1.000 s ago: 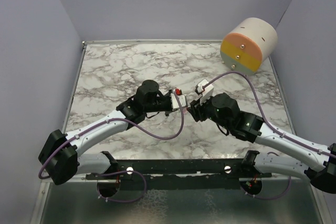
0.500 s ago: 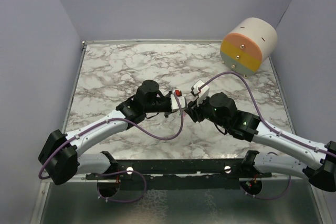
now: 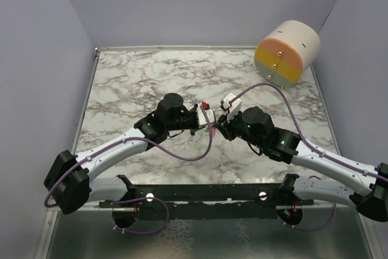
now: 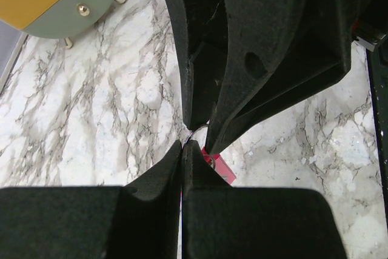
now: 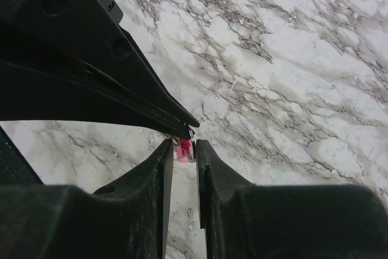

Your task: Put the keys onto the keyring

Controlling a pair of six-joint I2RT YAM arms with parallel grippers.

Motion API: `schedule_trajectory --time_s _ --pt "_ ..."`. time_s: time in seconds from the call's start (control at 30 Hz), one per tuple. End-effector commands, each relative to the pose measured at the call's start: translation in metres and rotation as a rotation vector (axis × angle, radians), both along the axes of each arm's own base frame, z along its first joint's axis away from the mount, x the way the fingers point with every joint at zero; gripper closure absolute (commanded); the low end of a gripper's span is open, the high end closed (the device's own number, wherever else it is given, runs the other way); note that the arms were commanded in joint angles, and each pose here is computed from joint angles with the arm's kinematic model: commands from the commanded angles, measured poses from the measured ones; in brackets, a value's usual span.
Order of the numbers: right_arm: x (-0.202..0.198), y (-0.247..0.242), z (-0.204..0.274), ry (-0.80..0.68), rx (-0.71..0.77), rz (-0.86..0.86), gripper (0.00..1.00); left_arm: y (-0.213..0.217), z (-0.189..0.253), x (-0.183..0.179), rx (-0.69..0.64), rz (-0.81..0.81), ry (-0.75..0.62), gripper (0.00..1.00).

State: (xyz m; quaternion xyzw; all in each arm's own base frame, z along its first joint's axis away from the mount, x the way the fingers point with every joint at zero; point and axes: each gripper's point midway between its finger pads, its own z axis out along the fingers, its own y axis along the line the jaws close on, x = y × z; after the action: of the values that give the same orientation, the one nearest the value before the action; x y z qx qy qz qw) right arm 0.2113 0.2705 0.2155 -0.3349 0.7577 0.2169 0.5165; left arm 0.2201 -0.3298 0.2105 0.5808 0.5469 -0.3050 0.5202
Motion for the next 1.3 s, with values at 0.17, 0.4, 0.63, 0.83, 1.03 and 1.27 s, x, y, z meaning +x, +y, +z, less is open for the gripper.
schedule_trajectory --time_s 0.17,0.4,0.63,0.83,1.03,1.27 --pt "-0.004 0.014 0.006 0.017 0.042 0.040 0.85 0.001 0.022 0.013 -0.063 0.060 -0.064 1.00" --pt "-0.003 0.015 0.003 0.023 0.036 0.038 0.99 0.003 0.025 0.015 -0.073 0.081 -0.075 1.00" --pt "-0.002 0.016 0.004 0.030 0.047 0.029 0.99 0.004 0.029 0.017 -0.098 0.100 -0.087 1.00" --pt "0.002 0.016 0.006 0.036 0.083 -0.010 0.99 0.009 0.037 0.022 -0.138 0.155 -0.093 0.90" --pt "0.010 0.016 0.004 0.047 0.093 -0.068 0.99 0.019 0.049 0.030 -0.186 0.239 -0.112 0.71" --pt "0.020 0.012 0.003 0.021 0.099 -0.124 0.99 0.044 0.071 0.030 -0.282 0.347 -0.169 0.64"
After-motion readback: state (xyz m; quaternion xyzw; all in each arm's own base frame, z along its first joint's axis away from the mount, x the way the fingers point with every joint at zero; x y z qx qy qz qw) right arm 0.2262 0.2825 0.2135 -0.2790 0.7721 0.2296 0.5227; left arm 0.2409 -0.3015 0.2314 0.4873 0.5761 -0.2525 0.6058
